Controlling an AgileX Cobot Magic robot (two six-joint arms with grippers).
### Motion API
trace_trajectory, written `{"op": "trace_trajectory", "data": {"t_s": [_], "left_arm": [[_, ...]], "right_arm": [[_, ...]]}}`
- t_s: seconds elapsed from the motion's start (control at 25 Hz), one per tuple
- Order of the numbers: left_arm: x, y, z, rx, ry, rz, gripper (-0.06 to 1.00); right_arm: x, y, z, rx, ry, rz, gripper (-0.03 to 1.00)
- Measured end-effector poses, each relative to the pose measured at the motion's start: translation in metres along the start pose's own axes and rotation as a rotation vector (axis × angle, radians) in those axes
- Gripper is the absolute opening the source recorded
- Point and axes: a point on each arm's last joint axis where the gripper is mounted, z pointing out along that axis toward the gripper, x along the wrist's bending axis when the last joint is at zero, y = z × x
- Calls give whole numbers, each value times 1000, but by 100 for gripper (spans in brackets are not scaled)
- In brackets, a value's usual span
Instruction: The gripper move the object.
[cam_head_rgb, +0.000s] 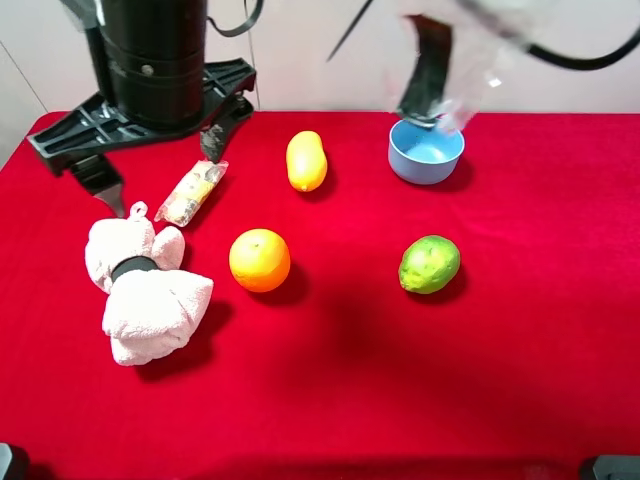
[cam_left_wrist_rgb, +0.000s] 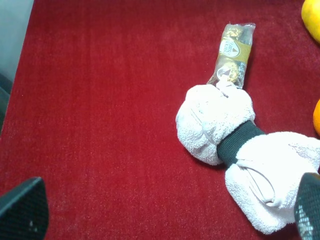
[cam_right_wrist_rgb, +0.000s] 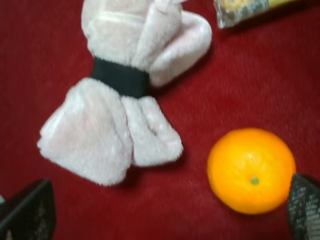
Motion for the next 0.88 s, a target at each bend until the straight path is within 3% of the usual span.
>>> {"op": "trace_trajectory", "data": {"t_s": [0.44,0.88], "left_arm": [[0,0,0,0,0,0,98],[0,0,0,0,0,0,98]], "right_arm": [[-46,-35,-43,20,-22,17,69],[-104,-93,-103,-21,-69,78,69]]}}
